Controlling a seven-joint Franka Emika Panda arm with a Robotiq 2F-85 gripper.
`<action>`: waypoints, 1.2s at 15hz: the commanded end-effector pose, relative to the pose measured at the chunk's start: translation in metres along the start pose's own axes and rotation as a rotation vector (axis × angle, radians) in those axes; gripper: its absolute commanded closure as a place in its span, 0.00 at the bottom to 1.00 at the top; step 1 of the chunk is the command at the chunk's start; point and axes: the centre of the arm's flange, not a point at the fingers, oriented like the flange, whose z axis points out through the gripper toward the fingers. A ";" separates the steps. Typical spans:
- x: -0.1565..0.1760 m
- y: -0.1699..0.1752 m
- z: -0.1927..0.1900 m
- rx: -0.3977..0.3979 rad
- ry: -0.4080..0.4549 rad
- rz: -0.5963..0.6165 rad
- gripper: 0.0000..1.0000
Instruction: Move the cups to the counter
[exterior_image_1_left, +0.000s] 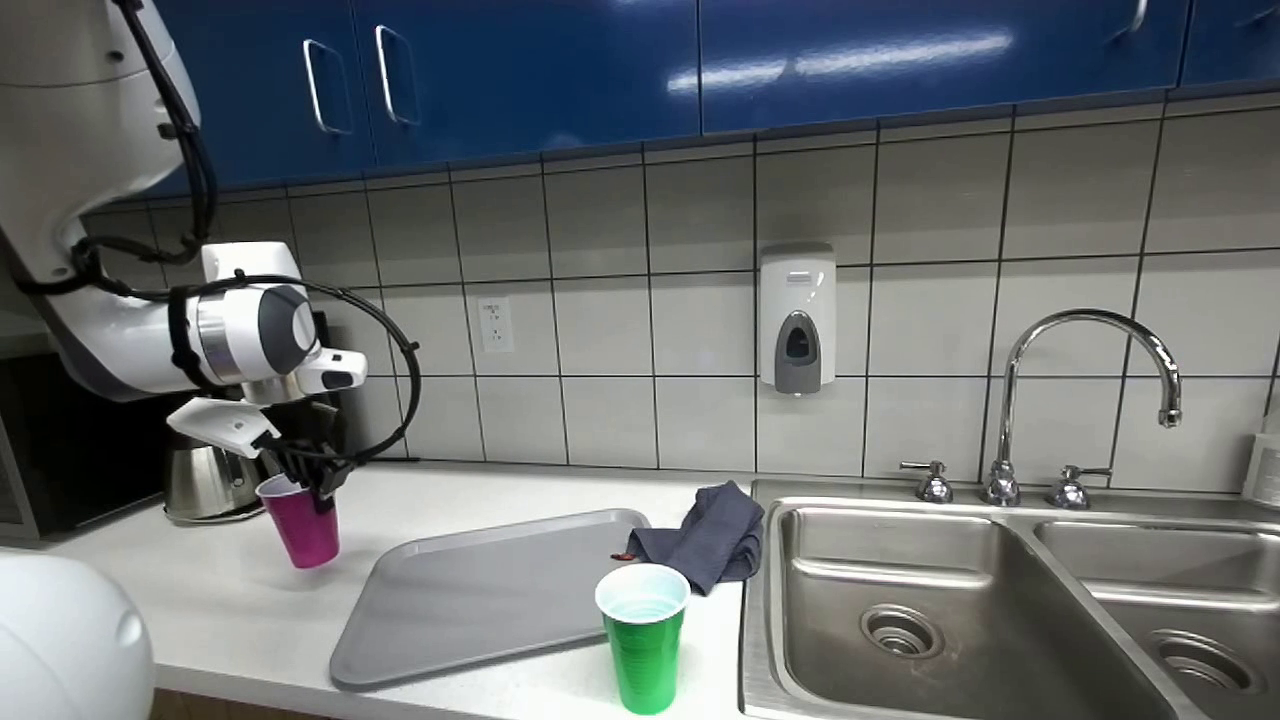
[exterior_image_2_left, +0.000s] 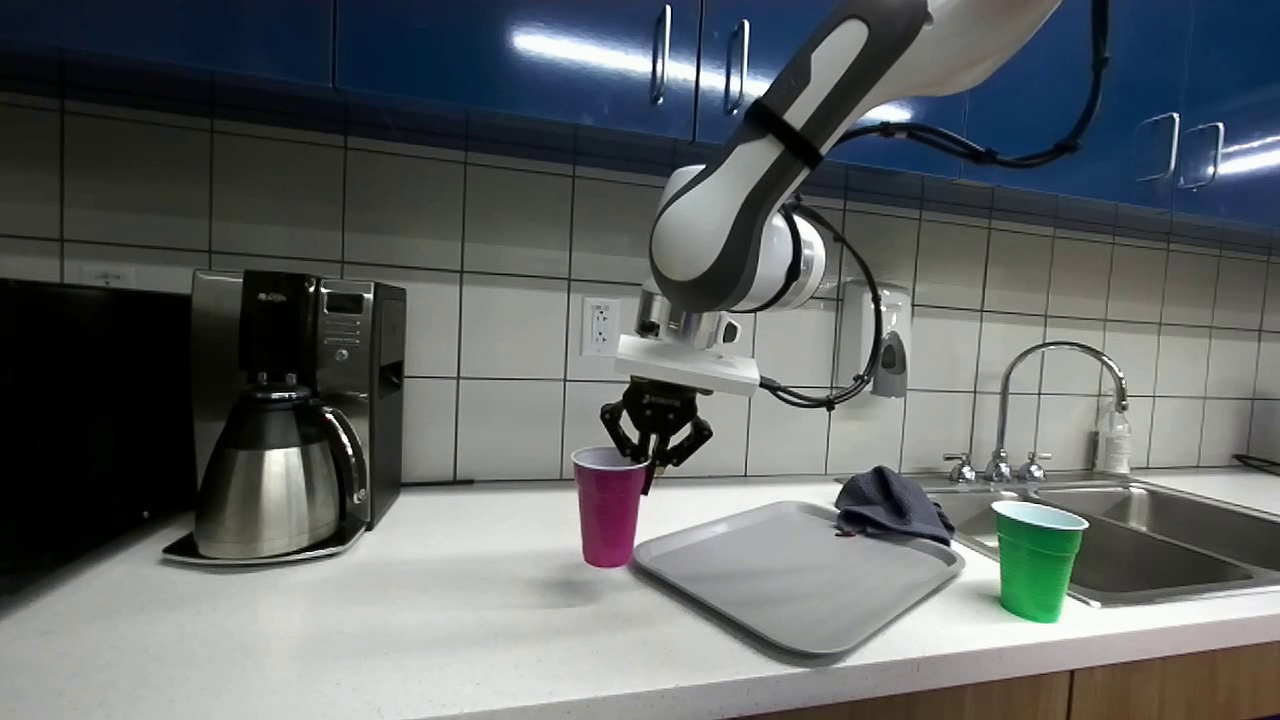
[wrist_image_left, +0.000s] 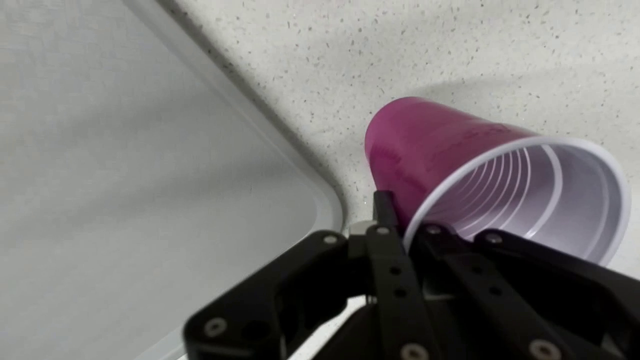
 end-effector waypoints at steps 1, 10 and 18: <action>-0.009 0.000 0.002 -0.002 -0.023 0.016 0.99; -0.015 0.009 0.016 0.004 -0.062 0.069 0.99; -0.019 0.018 0.024 0.020 -0.102 0.153 0.99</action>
